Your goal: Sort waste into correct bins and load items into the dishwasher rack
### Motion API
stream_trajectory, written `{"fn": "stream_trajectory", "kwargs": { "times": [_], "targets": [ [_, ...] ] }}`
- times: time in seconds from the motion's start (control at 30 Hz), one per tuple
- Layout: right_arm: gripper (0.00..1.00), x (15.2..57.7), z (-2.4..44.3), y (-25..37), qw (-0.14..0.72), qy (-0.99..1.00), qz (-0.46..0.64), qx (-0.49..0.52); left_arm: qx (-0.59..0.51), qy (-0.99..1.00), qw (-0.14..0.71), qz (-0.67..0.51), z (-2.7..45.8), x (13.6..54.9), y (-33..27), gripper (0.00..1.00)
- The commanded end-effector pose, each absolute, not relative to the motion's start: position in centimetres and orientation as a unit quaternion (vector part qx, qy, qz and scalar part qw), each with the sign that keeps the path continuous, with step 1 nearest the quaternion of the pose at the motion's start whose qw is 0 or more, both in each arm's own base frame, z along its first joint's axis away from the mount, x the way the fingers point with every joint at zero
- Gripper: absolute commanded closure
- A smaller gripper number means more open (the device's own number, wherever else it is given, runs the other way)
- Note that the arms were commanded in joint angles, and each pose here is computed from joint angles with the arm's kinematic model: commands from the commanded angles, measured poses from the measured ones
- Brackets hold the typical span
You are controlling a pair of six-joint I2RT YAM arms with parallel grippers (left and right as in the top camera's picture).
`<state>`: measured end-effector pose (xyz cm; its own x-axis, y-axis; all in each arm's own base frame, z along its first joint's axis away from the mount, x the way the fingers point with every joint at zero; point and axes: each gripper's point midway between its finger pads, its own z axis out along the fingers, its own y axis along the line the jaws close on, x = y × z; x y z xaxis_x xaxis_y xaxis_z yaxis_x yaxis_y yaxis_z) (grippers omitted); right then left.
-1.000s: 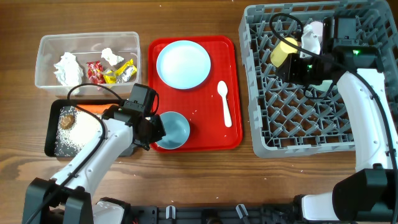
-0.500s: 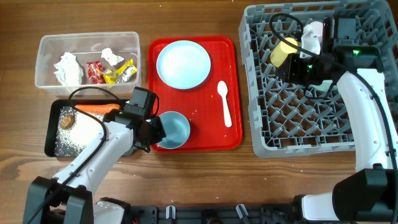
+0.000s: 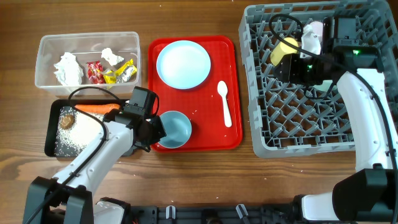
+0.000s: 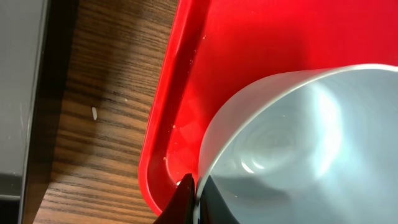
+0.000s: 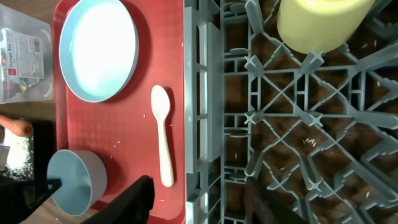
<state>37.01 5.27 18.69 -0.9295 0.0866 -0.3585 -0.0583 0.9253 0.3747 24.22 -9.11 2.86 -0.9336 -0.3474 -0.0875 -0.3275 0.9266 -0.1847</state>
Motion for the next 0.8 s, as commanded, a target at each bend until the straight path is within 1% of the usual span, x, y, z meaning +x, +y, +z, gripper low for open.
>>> {"fn": "stream_trajectory", "kwargs": {
  "times": [0.0,0.1,0.2,0.23,0.37,0.5,0.77],
  "targets": [
    [0.48,38.0,21.4,6.0,0.22,0.953,0.209,-0.009,-0.165,0.974,0.108,-0.108,6.1,26.5,-9.9,0.96],
    [0.47,38.2,23.9,6.4,0.25,0.942,0.221,-0.019,-0.163,0.97,0.135,-0.121,8.1,27.4,-10.2,0.96],
    [0.5,37.9,24.8,7.1,0.256,0.936,0.242,-0.026,-0.155,0.964,0.15,-0.157,10.1,27.9,-11.3,0.96],
    [0.53,37.7,24.9,7.5,0.253,0.934,0.252,-0.029,-0.152,0.962,0.15,-0.17,10.6,28.0,-11.8,0.96],
    [0.55,36.9,24.6,8.9,0.235,0.936,0.258,-0.044,-0.137,0.959,0.154,-0.194,11.8,28.3,-13.1,0.96],
    [0.55,35.6,24.4,13.1,0.22,0.934,0.262,-0.099,-0.116,0.957,0.168,-0.206,12.8,28.6,-14.5,0.96],
    [0.54,33.3,22.0,19.1,0.199,0.939,0.207,-0.191,-0.113,0.957,0.168,-0.207,12.8,28.6,-14.7,0.96]
  ]
}}
